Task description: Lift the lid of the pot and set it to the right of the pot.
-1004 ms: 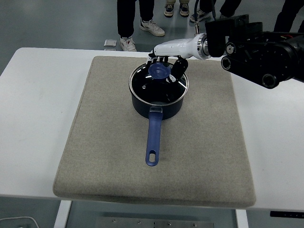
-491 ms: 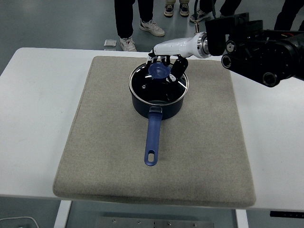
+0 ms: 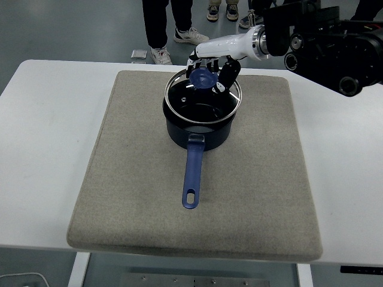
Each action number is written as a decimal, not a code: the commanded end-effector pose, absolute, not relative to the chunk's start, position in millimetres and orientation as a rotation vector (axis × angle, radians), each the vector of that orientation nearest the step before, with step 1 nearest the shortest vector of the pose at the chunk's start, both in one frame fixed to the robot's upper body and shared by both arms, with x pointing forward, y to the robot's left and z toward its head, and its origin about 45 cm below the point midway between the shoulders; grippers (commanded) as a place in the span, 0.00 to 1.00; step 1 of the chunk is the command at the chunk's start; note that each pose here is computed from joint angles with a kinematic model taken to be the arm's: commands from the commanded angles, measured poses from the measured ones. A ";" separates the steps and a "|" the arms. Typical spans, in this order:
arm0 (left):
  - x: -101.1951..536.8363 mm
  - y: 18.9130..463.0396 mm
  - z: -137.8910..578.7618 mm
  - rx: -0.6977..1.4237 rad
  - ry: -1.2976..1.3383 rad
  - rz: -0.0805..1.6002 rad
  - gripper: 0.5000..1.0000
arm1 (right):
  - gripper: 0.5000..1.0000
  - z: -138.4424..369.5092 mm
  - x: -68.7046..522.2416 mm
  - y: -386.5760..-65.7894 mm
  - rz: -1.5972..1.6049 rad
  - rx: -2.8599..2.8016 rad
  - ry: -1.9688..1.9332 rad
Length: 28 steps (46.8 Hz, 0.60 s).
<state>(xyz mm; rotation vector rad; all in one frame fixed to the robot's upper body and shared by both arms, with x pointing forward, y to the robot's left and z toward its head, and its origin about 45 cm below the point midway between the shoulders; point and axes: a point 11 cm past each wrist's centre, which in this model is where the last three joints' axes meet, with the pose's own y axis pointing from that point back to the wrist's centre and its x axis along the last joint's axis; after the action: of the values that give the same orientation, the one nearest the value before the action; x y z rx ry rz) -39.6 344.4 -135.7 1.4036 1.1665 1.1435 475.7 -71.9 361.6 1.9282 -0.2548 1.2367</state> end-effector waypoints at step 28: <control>-39.8 344.5 -135.7 1.404 1.166 1.143 1.00 | 0.03 360.0 498.8 -188.0 1.080 1.846 -0.456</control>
<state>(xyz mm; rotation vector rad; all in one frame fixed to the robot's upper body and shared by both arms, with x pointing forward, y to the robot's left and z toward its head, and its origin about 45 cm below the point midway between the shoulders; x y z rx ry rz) -39.8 344.5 -135.7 1.4035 1.1665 1.1436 498.6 -178.4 366.1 1.8467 -0.4420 1.1023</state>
